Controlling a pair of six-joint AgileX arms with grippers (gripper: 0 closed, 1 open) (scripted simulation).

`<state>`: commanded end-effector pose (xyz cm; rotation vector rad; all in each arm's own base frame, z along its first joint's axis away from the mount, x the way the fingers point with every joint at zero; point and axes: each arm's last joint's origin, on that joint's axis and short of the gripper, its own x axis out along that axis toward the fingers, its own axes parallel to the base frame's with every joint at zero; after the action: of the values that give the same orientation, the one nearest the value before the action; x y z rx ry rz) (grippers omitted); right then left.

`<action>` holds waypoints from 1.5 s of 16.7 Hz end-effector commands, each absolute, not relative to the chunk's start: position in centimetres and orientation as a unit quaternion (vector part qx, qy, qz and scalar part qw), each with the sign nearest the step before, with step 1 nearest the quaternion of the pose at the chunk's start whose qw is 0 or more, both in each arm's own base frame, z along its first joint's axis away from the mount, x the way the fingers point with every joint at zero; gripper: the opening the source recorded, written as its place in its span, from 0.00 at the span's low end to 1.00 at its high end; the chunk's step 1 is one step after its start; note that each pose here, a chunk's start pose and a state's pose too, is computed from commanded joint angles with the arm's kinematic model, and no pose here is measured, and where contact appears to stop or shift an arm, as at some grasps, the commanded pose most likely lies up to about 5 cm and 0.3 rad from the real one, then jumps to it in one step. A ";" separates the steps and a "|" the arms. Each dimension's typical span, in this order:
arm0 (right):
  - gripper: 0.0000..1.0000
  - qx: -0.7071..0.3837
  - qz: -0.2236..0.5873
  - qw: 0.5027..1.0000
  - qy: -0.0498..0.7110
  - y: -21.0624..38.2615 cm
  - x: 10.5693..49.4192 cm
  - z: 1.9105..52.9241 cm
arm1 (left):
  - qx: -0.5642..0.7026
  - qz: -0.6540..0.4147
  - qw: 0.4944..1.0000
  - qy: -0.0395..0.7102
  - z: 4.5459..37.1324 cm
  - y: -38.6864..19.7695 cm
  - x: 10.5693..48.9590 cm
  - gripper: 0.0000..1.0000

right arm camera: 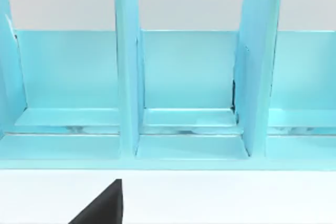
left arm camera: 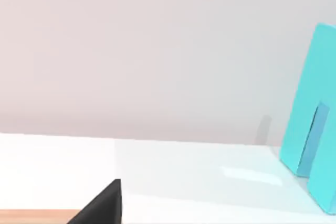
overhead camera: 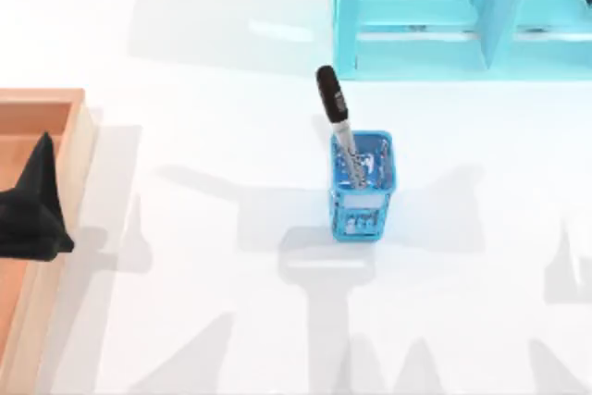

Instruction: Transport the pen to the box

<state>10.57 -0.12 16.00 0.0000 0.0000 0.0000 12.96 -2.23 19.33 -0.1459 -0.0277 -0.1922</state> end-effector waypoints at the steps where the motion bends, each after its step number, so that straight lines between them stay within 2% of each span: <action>1: 1.00 0.000 0.000 1.000 0.000 -0.1 10.6 16.0 | -0.086 -0.114 0.990 -0.004 19.5 -2.8 13.7 1.00; 5: 1.00 0.000 0.000 1.000 0.000 -0.1 10.6 16.0 | -0.132 -0.183 0.972 0.062 18.6 -6.1 17.6 1.00; 12: 1.00 0.000 0.000 1.000 0.000 -0.1 10.6 16.0 | -0.192 -0.277 0.924 0.181 12.0 -13.5 22.0 1.00; 17: 1.00 0.000 0.000 1.000 0.000 -0.1 10.6 16.0 | -0.224 -0.322 0.900 0.192 9.3 -16.9 22.8 1.00; 25: 1.00 0.000 0.000 1.000 0.000 -0.1 10.6 16.0 | -0.230 -0.327 0.897 0.190 9.0 -17.3 22.9 1.00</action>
<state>10.57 -0.12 16.00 0.0000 0.0000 0.0000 22.90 -17.29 9.04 -0.4766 0.3929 -0.6782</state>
